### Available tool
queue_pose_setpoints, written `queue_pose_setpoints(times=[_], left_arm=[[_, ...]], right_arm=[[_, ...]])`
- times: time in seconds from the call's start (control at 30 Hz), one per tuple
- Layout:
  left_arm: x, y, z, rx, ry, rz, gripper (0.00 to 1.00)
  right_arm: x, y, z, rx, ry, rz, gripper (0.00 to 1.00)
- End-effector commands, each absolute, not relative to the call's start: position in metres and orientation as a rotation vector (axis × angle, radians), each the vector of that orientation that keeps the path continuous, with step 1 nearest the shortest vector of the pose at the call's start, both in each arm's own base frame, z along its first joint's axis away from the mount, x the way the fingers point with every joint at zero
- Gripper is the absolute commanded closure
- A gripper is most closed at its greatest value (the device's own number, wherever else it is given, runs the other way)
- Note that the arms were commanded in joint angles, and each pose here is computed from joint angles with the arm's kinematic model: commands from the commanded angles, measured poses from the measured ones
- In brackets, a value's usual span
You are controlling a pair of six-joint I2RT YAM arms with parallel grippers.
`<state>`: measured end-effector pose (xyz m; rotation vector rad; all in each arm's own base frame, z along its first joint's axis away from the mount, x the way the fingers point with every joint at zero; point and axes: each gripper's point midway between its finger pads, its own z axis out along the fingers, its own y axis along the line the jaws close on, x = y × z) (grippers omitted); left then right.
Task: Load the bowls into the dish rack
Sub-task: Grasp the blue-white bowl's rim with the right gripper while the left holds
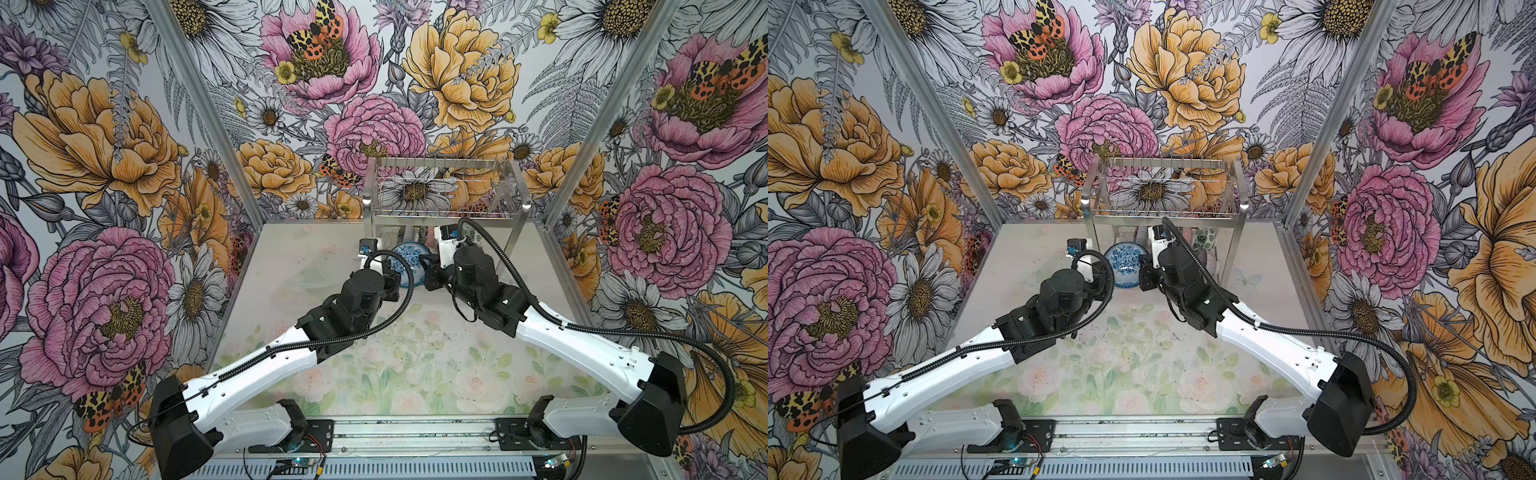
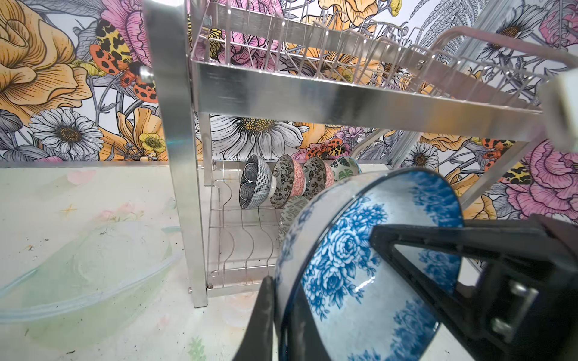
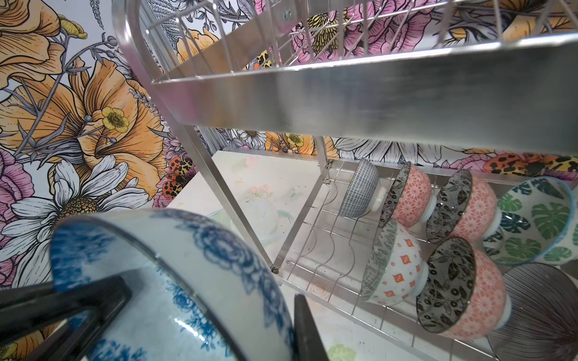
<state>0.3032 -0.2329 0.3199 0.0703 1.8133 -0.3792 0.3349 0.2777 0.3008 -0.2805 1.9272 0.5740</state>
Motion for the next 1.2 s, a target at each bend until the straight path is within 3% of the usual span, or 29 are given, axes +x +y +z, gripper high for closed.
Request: queue_pose_setpoints(times=[0.0, 0.07, 0.1, 0.13, 0.63, 1.17], left_arm=[[0.304, -0.211, 0.349, -0.022, 1.748, -0.428, 0.78], [0.305, -0.201, 0.344, -0.014, 1.781, -0.398, 0.32], [0.306, -0.197, 0.342, -0.009, 1.798, -0.382, 0.14], [0.306, -0.191, 0.339, -0.005, 1.816, -0.358, 0.02], [0.302, -0.104, 0.31, -0.052, 1.923, -0.174, 0.01], [0.318, -0.092, 0.298, -0.044, 1.958, -0.151, 0.01]], right_arm=[[0.338, 0.275, 0.331, -0.249, 1.851, 0.586, 1.0], [0.34, 0.273, 0.326, -0.237, 1.863, 0.557, 1.0], [0.341, 0.271, 0.324, -0.229, 1.869, 0.544, 1.0], [0.343, 0.27, 0.321, -0.217, 1.875, 0.525, 1.0], [0.37, 0.264, 0.276, -0.104, 1.898, -0.033, 1.0], [0.41, 0.28, 0.235, -0.162, 1.879, -0.449, 1.0]])
